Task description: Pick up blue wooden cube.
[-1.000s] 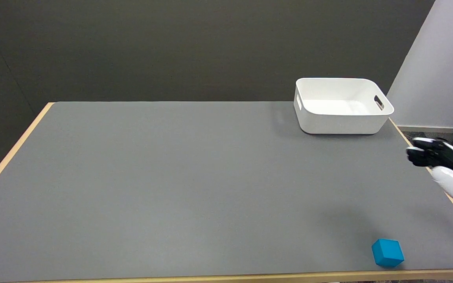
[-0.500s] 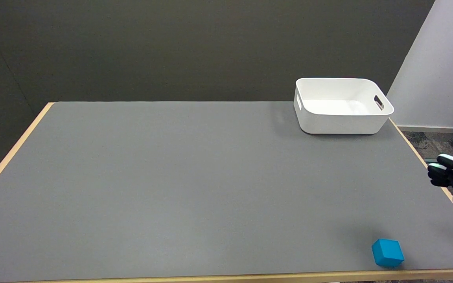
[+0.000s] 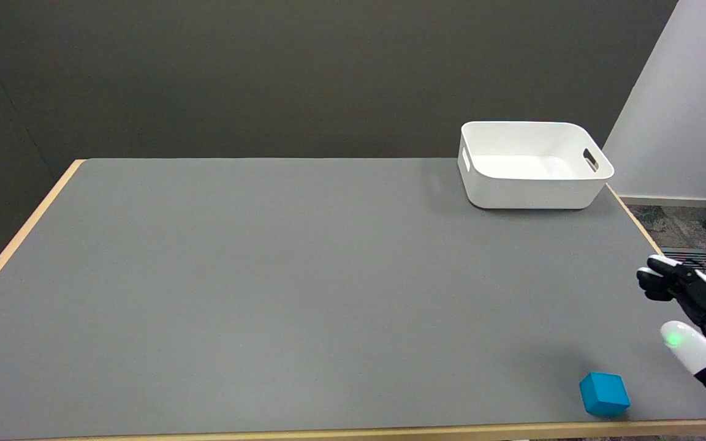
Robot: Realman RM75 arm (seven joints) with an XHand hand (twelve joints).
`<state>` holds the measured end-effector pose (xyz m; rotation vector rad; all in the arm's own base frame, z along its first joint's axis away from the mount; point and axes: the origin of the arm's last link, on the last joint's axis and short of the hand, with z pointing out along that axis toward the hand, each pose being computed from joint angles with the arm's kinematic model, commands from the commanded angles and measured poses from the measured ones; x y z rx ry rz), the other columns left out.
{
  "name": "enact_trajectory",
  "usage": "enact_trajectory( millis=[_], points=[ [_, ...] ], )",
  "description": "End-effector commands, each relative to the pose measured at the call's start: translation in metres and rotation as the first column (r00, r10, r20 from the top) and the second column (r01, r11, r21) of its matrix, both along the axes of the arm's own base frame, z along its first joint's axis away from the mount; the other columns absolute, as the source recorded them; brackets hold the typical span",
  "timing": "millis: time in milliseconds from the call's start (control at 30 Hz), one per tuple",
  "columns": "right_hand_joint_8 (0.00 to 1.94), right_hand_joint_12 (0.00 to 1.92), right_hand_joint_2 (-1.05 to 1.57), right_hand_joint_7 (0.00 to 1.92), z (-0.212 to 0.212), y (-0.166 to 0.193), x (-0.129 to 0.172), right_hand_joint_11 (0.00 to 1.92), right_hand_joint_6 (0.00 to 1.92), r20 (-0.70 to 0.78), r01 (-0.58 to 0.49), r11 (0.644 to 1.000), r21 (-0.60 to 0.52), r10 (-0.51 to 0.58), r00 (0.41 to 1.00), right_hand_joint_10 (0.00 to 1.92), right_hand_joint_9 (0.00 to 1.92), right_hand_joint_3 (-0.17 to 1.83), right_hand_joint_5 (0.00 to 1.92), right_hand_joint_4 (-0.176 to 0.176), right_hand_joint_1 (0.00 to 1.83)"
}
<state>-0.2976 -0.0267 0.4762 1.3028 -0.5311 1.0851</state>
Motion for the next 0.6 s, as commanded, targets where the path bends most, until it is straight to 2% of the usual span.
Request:
enact_trajectory(
  millis=[33, 233, 467, 600],
  points=[
    [0.43, 1.24, 0.54, 0.39, -0.011, 0.006, -0.022, 0.10, 0.49, -0.161, 0.082, 0.996, -0.046, -0.089, 0.983, 0.80, 0.26, 0.87, 0.25, 0.052, 0.49],
    [0.44, 1.25, 0.54, 0.40, -0.016, 0.021, -0.033, 0.11, 0.49, -0.132, 0.103, 0.994, -0.046, -0.108, 0.985, 0.81, 0.27, 0.87, 0.26, 0.049, 0.50],
    [0.46, 1.27, 0.55, 0.43, -0.035, 0.024, -0.031, 0.14, 0.51, -0.130, 0.003, 0.999, 0.052, 0.003, 0.992, 0.85, 0.31, 0.88, 0.27, 0.054, 0.48],
    [0.47, 1.30, 0.55, 0.46, -0.035, 0.025, -0.036, 0.16, 0.52, -0.125, -0.006, 0.998, 0.056, 0.013, 0.992, 0.88, 0.33, 0.88, 0.28, 0.057, 0.48]
  ],
)
